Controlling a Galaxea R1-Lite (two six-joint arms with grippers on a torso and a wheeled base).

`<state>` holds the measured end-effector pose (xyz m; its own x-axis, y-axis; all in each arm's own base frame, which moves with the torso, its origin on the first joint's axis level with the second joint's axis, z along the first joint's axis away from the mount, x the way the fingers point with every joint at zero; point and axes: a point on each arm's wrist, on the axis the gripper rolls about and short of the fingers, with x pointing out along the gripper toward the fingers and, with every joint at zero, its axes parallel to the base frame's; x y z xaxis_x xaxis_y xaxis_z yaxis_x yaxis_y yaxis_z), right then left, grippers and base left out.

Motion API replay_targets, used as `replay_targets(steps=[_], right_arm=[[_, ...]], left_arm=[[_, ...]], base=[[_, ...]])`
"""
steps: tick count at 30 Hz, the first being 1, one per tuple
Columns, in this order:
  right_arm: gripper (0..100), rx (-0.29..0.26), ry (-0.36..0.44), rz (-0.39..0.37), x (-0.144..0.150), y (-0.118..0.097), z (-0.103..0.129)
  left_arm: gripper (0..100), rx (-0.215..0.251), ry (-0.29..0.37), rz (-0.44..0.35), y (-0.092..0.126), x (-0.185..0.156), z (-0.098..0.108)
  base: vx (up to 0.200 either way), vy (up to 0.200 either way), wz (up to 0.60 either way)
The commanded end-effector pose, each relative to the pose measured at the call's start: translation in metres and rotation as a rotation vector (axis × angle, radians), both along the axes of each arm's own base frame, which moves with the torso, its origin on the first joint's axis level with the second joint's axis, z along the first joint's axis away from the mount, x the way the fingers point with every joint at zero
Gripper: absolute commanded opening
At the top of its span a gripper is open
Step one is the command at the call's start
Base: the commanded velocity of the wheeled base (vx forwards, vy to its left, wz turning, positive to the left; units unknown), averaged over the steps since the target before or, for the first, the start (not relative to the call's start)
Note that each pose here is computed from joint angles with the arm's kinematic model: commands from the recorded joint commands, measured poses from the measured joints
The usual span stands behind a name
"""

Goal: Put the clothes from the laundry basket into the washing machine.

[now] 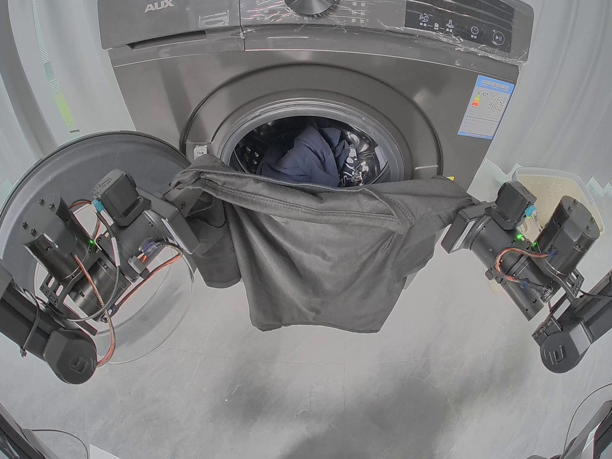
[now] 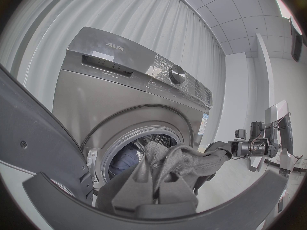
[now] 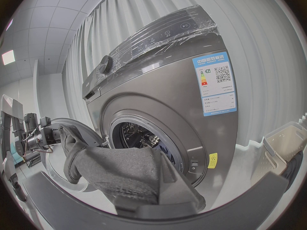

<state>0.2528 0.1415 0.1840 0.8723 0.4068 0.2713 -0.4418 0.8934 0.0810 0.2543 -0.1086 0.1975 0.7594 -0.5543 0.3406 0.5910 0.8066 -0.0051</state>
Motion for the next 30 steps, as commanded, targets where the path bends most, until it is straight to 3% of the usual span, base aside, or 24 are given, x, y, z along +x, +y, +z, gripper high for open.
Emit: replay_targets(steps=[1, 4, 8, 12, 15, 19, 22, 23, 30], right_arm=[[0, 0.003, -0.004, -0.002, 0.000, -0.001, 0.001], [0, 0.002, -0.003, -0.001, 0.001, 0.000, 0.001], [0, -0.006, 0.020, 0.027, -0.002, 0.008, -0.006], [0, -0.042, 0.104, 0.093, -0.005, 0.031, -0.034], [0, -0.073, 0.157, 0.142, -0.011, 0.046, -0.052], [0, -0.085, 0.212, 0.203, -0.016, 0.067, -0.071], [0, -0.144, 0.274, 0.244, -0.021, 0.084, -0.095], [100, -0.146, 0.277, 0.245, -0.021, 0.084, -0.096], [100, -0.270, 0.431, 0.279, -0.039, 0.085, -0.143]], left_arm=[[0, 0.006, 0.005, 0.002, 0.000, 0.000, -0.002], [0, 0.017, 0.012, -0.005, -0.001, -0.001, -0.005], [0, 0.085, 0.050, -0.111, -0.021, -0.012, -0.021], [0, 0.133, 0.104, -0.144, -0.043, -0.002, -0.043], [0, 0.130, 0.095, -0.106, -0.052, 0.015, -0.048], [0, 0.090, 0.057, -0.062, -0.056, 0.025, -0.038], [0, 0.075, 0.036, -0.064, -0.058, 0.026, -0.031], [0, 0.075, 0.036, -0.064, -0.058, 0.026, -0.031], [0, 0.061, 0.008, -0.068, -0.057, 0.022, -0.022]], base=[[0.000, 0.000, 0.00], [0.000, 0.000, 0.00], [0.000, 0.000, 0.00], [0.000, 0.000, 0.00], [0.000, 0.000, 0.00], [0.000, 0.000, 0.00], [0.000, 0.000, 0.00], [0.000, 0.000, 0.00], [0.000, 0.000, 0.00]])
